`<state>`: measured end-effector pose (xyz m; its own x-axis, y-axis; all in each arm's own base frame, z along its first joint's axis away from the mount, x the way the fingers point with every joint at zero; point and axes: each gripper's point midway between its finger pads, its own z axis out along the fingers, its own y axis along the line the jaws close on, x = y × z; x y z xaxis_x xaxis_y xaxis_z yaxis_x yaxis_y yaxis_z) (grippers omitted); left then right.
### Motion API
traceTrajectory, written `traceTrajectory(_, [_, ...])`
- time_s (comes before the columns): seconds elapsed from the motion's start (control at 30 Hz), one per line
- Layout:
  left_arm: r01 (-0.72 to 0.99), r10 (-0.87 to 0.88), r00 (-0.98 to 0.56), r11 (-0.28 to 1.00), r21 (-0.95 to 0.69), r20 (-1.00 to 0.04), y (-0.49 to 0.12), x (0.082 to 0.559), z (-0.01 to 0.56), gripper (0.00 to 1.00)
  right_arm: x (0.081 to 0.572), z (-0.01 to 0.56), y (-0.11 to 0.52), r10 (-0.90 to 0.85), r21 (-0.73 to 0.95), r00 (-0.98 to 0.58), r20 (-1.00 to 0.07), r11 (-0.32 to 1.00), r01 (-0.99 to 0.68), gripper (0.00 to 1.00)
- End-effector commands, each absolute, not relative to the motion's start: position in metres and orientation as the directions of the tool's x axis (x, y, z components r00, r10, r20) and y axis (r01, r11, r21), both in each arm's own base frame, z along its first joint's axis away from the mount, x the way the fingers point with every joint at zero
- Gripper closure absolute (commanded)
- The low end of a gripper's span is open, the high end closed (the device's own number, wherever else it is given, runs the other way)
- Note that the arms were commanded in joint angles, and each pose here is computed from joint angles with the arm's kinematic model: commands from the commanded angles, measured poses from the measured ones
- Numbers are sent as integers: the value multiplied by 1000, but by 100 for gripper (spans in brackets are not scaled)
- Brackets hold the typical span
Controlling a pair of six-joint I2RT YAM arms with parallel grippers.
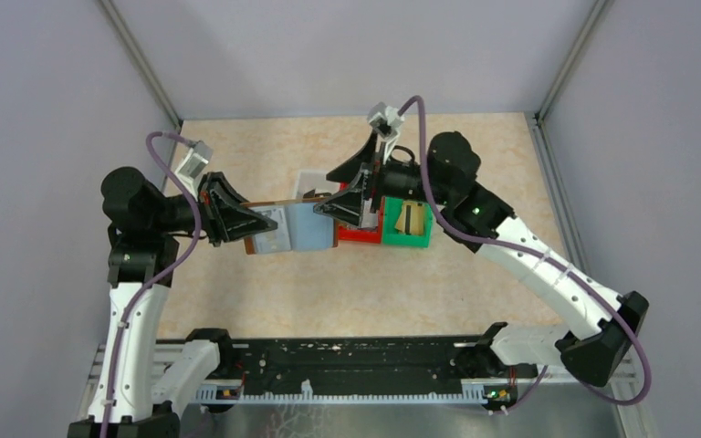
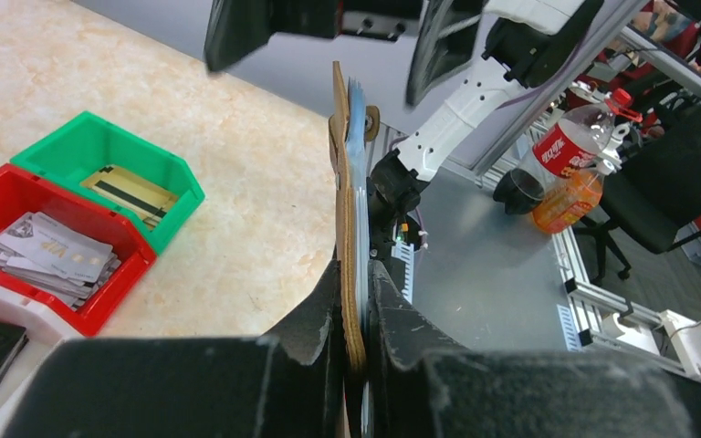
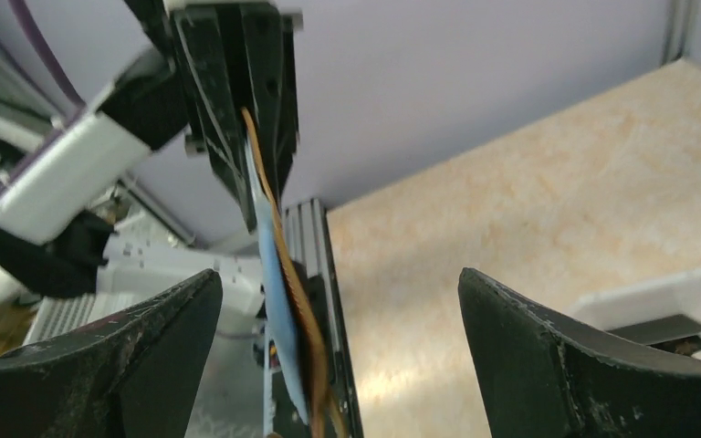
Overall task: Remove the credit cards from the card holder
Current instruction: Remove the credit card from the card holder.
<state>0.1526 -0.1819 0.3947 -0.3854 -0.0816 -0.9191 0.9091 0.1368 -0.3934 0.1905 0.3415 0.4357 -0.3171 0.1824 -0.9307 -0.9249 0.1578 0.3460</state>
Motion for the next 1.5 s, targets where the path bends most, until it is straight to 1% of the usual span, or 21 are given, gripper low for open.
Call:
traceTrajectory(0.0, [946,-40,-309,85,-311,-950,-181,138,401,95,165,426,342,30,269,-268,-963,22,-963,1])
traceTrajectory(0.17, [951,-30,-296,87,-298,-955,-181,140,396,95,147,422,349,-21,278,-277,-961,-100,-955,2])
traceTrajectory(0.23, [950,-27,-297,93,-298,-954,-181,142,394,95,140,421,353,-31,280,-279,-960,-134,-951,6])
traceTrajectory(0.3, [948,-26,-303,96,-304,-953,-181,144,392,95,137,417,360,-51,295,-291,-955,-152,-943,14])
traceTrajectory(0.37, [947,-26,-303,99,-304,-953,-181,145,392,95,136,411,368,-76,317,-308,-948,-164,-934,27])
traceTrajectory(0.53, [948,-24,-303,94,-304,-953,-181,143,393,96,136,401,383,-110,352,-337,-935,-182,-918,53])
traceTrajectory(0.6, [948,-24,-304,94,-305,-952,-181,142,393,96,139,400,386,-109,359,-345,-932,-177,-916,68])
traceTrajectory(0.63, [947,-24,-306,95,-307,-952,-181,142,393,94,142,401,387,-102,356,-343,-934,-164,-920,80])
traceTrajectory(0.67, [946,-24,-310,94,-311,-951,-181,142,393,87,143,403,386,-92,350,-339,-936,-158,-923,88])
traceTrajectory(0.7, [945,-25,-313,94,-314,-949,-181,142,393,74,144,406,385,-79,347,-338,-938,-152,-926,94])
traceTrajectory(0.73, [942,-25,-323,92,-323,-946,-181,142,393,64,145,409,384,-60,341,-336,-940,-148,-928,99])
traceTrajectory(0.8, [930,-26,-357,83,-358,-934,-181,142,391,43,149,417,378,12,324,-329,-944,-150,-934,100])
traceTrajectory(0.83, [922,-28,-379,78,-380,-925,-181,141,390,37,150,418,373,36,335,-343,-939,-147,-931,100])
traceTrajectory(0.9, [905,-31,-419,62,-420,-907,-181,138,388,33,150,431,364,124,314,-334,-934,-158,-936,100])
traceTrajectory(0.97, [893,-34,-446,49,-447,-894,-182,136,386,34,147,434,358,155,316,-341,-927,-166,-934,100])
traceTrajectory(1.03, [905,-37,-423,39,-424,-905,-182,133,389,37,145,432,357,151,325,-351,-924,-171,-930,100])
traceTrajectory(1.27, [905,-28,-424,19,-425,-905,-182,128,395,49,142,429,356,147,332,-359,-922,-181,-926,100])
traceTrajectory(1.4, [911,-14,-412,0,-412,-911,-181,122,399,51,141,421,355,126,342,-366,-922,-175,-923,100])
traceTrajectory(1.47, [915,-14,-404,-1,-404,-915,-181,122,401,55,141,419,355,122,344,-367,-922,-175,-923,100])
